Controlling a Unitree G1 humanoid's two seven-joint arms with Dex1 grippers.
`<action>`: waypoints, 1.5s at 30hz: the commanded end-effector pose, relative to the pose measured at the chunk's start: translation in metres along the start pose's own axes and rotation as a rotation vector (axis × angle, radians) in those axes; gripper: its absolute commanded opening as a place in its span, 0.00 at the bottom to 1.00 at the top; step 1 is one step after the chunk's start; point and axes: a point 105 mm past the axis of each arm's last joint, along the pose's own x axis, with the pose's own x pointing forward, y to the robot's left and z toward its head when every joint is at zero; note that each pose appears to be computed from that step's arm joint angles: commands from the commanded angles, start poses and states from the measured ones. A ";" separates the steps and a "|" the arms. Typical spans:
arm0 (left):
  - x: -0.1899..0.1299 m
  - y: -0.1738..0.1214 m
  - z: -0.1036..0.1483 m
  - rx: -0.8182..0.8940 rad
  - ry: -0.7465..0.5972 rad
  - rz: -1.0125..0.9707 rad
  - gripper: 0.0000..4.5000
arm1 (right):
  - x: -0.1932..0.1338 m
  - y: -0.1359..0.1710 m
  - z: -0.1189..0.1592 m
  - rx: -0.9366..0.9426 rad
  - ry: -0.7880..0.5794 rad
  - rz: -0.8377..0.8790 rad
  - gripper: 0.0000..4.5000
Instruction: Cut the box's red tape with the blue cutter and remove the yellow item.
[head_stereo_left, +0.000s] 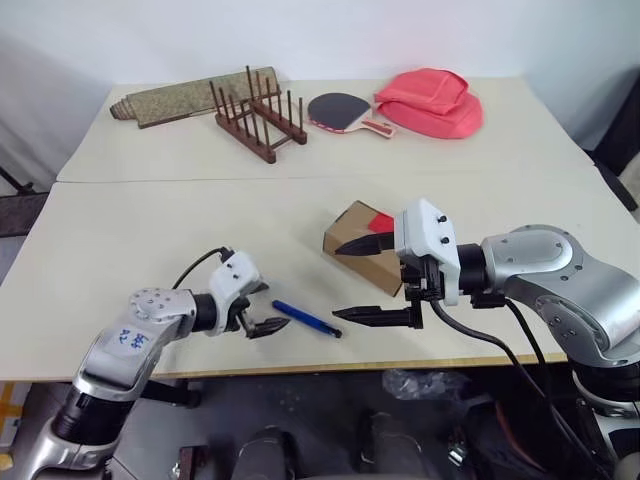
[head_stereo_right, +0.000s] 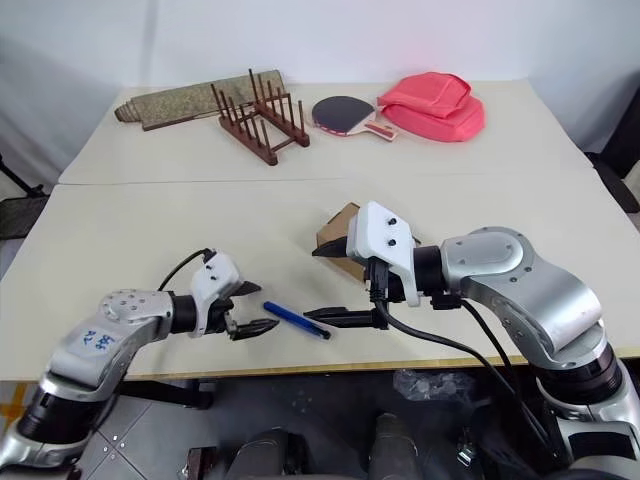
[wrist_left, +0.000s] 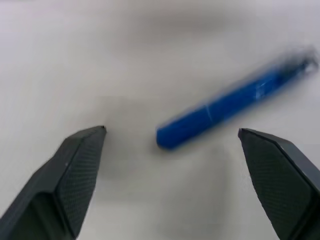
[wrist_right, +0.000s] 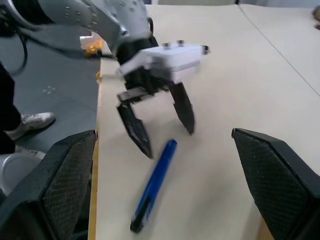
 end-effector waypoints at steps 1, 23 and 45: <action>0.001 0.011 0.005 -0.004 -0.007 0.051 1.00 | -0.003 -0.001 0.008 -0.036 -0.021 -0.008 1.00; -0.004 -0.010 -0.085 0.257 0.387 -0.100 1.00 | -0.007 -0.001 0.005 -0.034 -0.012 -0.026 1.00; -0.025 0.013 -0.031 0.211 0.145 -0.082 1.00 | -0.008 -0.004 0.005 -0.044 -0.009 -0.010 1.00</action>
